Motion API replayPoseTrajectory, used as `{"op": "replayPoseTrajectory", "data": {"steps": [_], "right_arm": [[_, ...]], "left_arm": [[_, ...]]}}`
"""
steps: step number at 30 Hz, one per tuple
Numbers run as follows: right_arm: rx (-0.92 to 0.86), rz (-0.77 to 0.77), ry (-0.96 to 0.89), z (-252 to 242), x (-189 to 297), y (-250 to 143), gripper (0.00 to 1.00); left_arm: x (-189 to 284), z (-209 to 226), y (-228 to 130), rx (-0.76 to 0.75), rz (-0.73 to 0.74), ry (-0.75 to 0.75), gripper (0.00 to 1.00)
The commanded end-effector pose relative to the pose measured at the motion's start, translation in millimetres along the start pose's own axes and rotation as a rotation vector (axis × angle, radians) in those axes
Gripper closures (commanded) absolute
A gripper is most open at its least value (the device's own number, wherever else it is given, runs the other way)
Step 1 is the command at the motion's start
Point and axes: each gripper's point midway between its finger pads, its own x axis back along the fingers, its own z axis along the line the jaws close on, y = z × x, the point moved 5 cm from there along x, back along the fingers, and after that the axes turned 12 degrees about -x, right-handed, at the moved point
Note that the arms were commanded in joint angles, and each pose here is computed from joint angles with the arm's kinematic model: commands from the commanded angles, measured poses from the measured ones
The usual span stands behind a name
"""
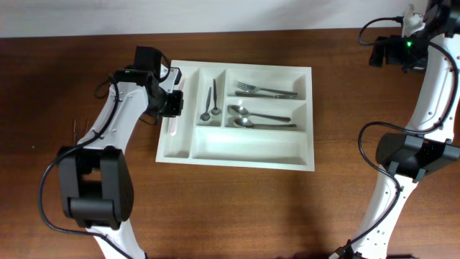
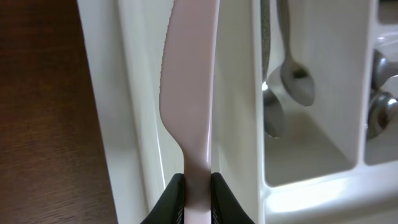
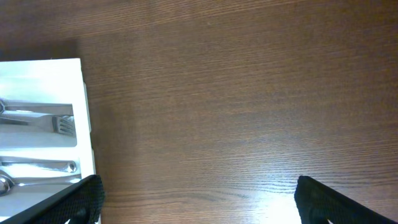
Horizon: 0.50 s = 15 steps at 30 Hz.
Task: Pack container
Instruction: 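Lower the plastic knife into the tray's left compartment and release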
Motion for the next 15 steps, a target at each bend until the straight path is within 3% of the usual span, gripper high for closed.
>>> {"op": "replayPoseTrajectory", "data": {"steps": [1, 4, 6, 9, 15], "right_arm": [[-0.009, -0.034, -0.009, -2, 15, 1, 0.01], [-0.009, -0.035, -0.009, -2, 15, 1, 0.01], [-0.009, -0.034, -0.009, -2, 15, 1, 0.01], [-0.009, -0.035, -0.009, -2, 15, 1, 0.01], [-0.009, -0.035, -0.009, -2, 15, 1, 0.01]], "left_arm": [[-9, -5, 2, -0.008, 0.011, -0.004, 0.98], [-11, -9, 3, -0.017, 0.012, -0.007, 0.91], [-11, -11, 4, -0.022, 0.01, -0.013, 0.62], [-11, -13, 4, -0.022, 0.009, -0.027, 0.38], [17, 11, 3, 0.03, -0.003, 0.016, 0.32]]}}
